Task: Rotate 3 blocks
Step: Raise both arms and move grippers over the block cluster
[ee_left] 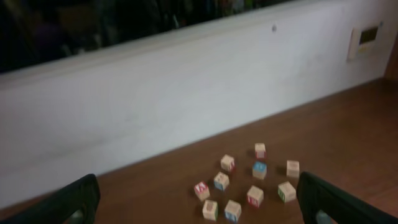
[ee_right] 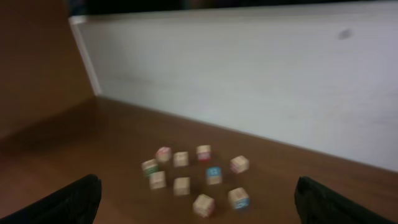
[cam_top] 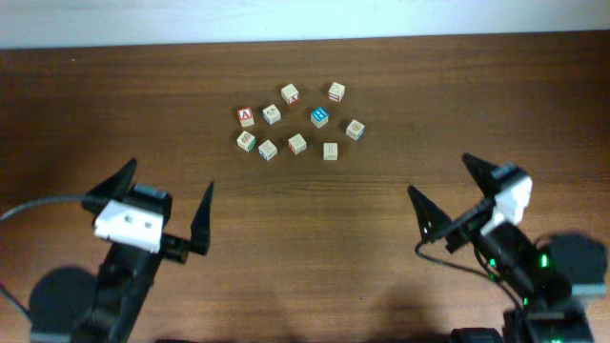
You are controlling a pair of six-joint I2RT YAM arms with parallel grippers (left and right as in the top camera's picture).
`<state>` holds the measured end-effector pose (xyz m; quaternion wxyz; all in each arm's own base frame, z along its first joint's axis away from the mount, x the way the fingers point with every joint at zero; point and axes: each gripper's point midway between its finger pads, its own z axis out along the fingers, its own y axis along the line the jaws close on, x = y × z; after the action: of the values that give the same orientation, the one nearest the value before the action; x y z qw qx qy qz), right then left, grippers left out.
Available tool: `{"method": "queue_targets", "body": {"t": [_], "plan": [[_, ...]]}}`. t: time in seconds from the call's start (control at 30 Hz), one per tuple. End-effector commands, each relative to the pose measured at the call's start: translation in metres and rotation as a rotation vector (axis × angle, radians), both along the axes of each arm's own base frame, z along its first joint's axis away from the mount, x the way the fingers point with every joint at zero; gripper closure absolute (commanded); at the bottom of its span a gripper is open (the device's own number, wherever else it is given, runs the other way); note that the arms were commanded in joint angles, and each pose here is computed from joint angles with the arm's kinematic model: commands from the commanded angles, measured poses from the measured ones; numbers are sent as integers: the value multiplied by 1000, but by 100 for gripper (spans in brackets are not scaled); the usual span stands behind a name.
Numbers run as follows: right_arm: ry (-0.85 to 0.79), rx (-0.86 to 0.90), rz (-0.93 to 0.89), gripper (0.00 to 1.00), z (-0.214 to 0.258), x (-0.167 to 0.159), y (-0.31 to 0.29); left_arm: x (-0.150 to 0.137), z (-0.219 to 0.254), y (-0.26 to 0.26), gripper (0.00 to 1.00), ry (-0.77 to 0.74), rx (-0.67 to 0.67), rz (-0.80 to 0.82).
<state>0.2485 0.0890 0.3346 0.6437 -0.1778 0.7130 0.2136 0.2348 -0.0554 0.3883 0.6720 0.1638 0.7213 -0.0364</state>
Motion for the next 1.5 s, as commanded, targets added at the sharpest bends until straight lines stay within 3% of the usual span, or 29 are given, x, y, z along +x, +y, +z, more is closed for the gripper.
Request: {"method": "queue_targets", "body": {"t": [0.0,0.3,0.43,0.57,0.7,0.83,0.97,1.03,1.13,1.27,1.47], "plan": [[79,22,134,2,3,15,17,27,-3,-10,1,78,22,-43],[548,52,127,2,-55,88,19,97,-60,-33,1,509,40,-122],[733,-60,66,2,-90,106,29,125,-95,-59,1,620,111,-196],[824,-193,-5,2,-123,120,29,147,-145,-79,1,740,149,-239],[882,-184,23,2,-147,129,35,159,-198,-83,1,883,152,-241],[946,-184,38,1,-172,134,39,190,-235,-80,1,913,143,-163],[1020,-191,38,9,-197,135,39,231,-268,-20,2,900,37,379],[1039,-193,40,11,-204,134,39,243,-276,-16,2,877,26,398],[1050,-195,39,11,-207,132,38,259,-288,-31,2,842,115,249],[1050,-195,39,11,-207,132,38,262,-307,-35,5,853,204,178],[1055,-196,39,11,-207,131,38,258,-342,-35,8,922,226,174]]}}
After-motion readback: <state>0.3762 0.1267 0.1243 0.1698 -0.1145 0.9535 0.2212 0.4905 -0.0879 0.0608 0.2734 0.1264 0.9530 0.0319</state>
